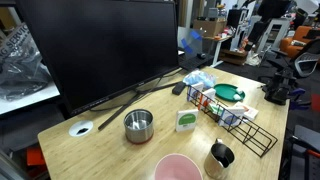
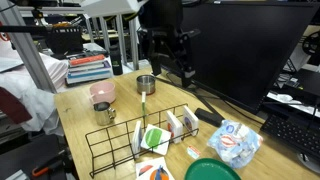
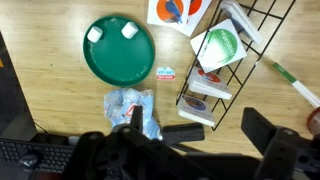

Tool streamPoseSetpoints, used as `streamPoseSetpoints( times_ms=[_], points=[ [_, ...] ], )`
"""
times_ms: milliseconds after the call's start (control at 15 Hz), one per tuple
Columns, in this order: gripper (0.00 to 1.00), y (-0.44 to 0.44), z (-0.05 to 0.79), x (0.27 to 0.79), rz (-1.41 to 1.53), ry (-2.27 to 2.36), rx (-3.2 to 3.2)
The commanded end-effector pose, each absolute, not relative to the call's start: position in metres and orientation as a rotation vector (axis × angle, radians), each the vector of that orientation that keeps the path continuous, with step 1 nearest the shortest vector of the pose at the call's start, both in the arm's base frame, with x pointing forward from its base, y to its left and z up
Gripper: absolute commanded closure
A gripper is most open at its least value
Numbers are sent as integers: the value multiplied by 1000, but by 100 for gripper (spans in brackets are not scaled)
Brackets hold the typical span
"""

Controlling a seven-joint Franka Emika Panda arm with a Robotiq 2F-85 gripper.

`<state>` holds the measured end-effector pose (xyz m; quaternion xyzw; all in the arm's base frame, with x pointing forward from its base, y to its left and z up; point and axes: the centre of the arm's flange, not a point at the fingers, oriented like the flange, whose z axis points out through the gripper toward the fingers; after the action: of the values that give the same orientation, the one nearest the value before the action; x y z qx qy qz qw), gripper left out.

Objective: Pick up the white and blue book at the front of the black holder and place it on the left side of the desk

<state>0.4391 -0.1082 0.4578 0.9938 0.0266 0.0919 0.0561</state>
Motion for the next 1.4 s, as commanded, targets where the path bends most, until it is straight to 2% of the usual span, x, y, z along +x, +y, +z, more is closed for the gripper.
streamPoseSetpoints(
  times_ms=[0,467,933,1000,1333],
  points=[
    [0,-108,458,439,279,81,3015],
    [0,-78,450,449,434,504,2901],
    [0,-65,380,441,273,1039,2742],
    [0,-59,390,439,280,913,2811],
    [0,-60,380,439,252,1005,2778]
  ],
)
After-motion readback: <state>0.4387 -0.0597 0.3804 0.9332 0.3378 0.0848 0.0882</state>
